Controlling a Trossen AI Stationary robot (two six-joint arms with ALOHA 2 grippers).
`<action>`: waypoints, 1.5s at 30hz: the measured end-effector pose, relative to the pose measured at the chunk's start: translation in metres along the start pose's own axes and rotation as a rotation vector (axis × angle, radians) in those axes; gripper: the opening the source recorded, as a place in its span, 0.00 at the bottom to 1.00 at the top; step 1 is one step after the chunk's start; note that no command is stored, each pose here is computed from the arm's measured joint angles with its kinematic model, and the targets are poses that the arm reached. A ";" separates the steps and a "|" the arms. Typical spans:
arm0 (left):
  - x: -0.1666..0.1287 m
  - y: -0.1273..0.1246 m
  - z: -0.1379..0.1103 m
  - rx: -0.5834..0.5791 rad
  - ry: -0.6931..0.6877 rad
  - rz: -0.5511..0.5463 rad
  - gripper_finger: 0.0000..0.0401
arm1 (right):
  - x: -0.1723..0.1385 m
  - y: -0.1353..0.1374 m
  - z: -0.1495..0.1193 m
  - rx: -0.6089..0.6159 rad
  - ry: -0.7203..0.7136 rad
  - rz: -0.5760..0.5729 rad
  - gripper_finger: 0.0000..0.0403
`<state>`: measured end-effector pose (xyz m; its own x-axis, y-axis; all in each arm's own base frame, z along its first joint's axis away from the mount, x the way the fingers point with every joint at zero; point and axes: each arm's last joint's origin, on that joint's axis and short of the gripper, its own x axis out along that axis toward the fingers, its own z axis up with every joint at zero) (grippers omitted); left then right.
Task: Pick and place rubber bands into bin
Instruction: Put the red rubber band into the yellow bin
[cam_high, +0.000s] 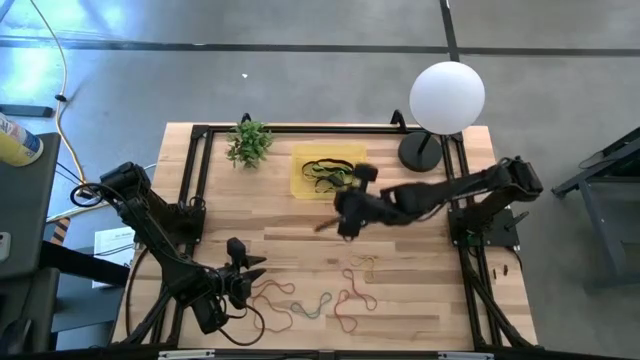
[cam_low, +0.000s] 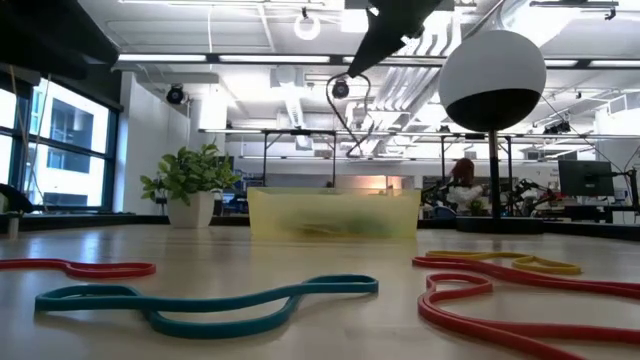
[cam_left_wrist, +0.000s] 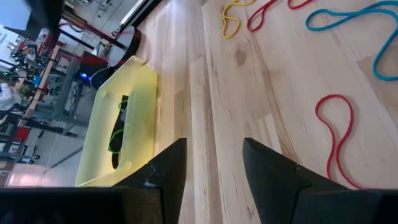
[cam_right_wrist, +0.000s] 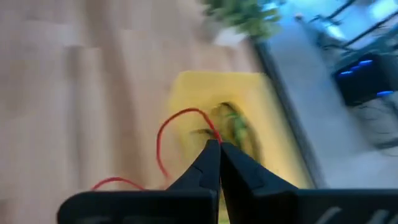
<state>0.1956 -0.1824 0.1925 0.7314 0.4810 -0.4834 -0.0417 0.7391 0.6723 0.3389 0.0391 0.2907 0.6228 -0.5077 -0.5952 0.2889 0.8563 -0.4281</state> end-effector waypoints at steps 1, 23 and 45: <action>0.000 0.000 0.000 -0.001 -0.001 0.001 0.36 | 0.003 -0.008 0.001 -0.004 0.000 -0.023 0.00; 0.000 0.000 0.001 -0.005 -0.008 0.011 0.36 | 0.097 -0.125 -0.030 0.155 0.190 -0.081 0.00; 0.000 0.000 0.001 -0.007 -0.010 0.016 0.36 | 0.150 -0.124 -0.065 0.300 0.352 0.183 0.02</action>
<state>0.1963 -0.1824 0.1931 0.7373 0.4881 -0.4670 -0.0578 0.7344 0.6762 0.3489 -0.1494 0.2101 0.4147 -0.3034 -0.8579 0.4265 0.8976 -0.1112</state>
